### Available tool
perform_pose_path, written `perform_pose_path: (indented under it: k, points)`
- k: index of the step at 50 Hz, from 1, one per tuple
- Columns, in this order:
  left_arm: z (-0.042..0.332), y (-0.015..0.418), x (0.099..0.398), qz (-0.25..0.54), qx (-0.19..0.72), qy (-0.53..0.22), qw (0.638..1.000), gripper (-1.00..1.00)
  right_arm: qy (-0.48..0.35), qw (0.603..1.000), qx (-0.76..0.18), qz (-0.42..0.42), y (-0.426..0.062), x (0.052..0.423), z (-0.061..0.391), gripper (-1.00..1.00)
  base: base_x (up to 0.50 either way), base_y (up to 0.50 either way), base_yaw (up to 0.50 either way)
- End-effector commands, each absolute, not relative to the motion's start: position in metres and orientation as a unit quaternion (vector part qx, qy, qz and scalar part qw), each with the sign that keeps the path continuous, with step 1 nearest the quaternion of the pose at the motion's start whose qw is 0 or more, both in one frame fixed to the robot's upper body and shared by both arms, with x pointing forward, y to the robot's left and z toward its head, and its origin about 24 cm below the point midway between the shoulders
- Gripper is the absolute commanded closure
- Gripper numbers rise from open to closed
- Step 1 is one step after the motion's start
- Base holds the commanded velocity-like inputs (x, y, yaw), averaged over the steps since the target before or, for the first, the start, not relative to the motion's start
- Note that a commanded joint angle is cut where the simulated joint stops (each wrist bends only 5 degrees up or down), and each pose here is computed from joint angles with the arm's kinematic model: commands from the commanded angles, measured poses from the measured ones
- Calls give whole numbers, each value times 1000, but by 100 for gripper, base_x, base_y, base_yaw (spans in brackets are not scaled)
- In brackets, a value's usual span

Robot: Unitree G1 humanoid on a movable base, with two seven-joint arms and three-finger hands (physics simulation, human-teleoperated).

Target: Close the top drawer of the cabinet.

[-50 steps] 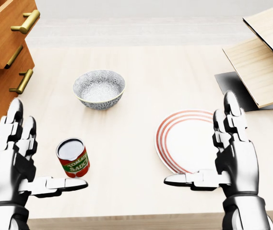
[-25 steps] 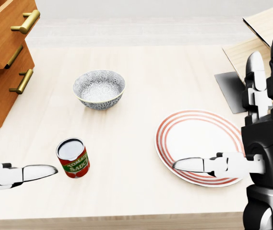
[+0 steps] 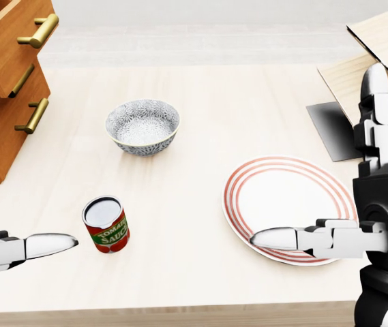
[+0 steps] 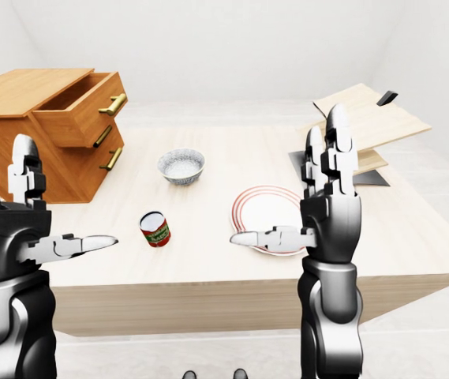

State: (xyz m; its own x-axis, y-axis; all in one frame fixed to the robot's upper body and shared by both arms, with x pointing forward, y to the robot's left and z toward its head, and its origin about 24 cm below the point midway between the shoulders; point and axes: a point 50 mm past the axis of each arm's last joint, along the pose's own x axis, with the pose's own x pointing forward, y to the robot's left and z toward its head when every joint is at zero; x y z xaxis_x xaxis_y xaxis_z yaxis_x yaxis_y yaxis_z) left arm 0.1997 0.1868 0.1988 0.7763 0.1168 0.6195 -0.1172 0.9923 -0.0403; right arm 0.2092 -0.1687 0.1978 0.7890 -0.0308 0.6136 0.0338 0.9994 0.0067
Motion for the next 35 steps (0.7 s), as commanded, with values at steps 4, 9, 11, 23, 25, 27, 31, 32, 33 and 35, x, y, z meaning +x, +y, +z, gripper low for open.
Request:
perform_pose_path:
  k: [4,9,11,23,25,27,31,32,33,35]
  points:
    - [204,188,197,66,5,-342,937,-100,-336,942,-9,0,-163,204,202,-100,0,48,0]
    - [200,187,197,67,7,-333,941,-100,-327,945,-21,-3,-163,206,199,-100,0,50,0]
    - [196,187,200,67,14,-321,945,-100,-328,945,-20,-4,-164,207,199,-100,0,50,0]
    - [195,187,199,67,18,-319,945,-100,-310,950,-42,-1,-162,208,192,-100,0,50,0]
    - [196,187,199,65,17,-320,945,-100,-314,949,-28,0,-163,207,194,-100,0,50,0]
    - [195,186,200,64,18,-319,945,-100,-316,948,-32,0,-162,207,194,-100,0,50,0]
    - [197,186,198,62,19,-324,944,-100,-307,951,-40,1,-161,208,191,-100,0,50,0]
    - [197,186,198,63,19,-324,944,-100,-304,952,-42,1,-162,209,190,-100,0,50,0]
    - [197,186,198,64,19,-324,944,-100,-307,951,-41,1,-162,208,191,-100,0,50,0]
    - [196,186,199,63,16,-320,945,-100,-303,952,-46,3,-161,208,189,-100,0,50,0]
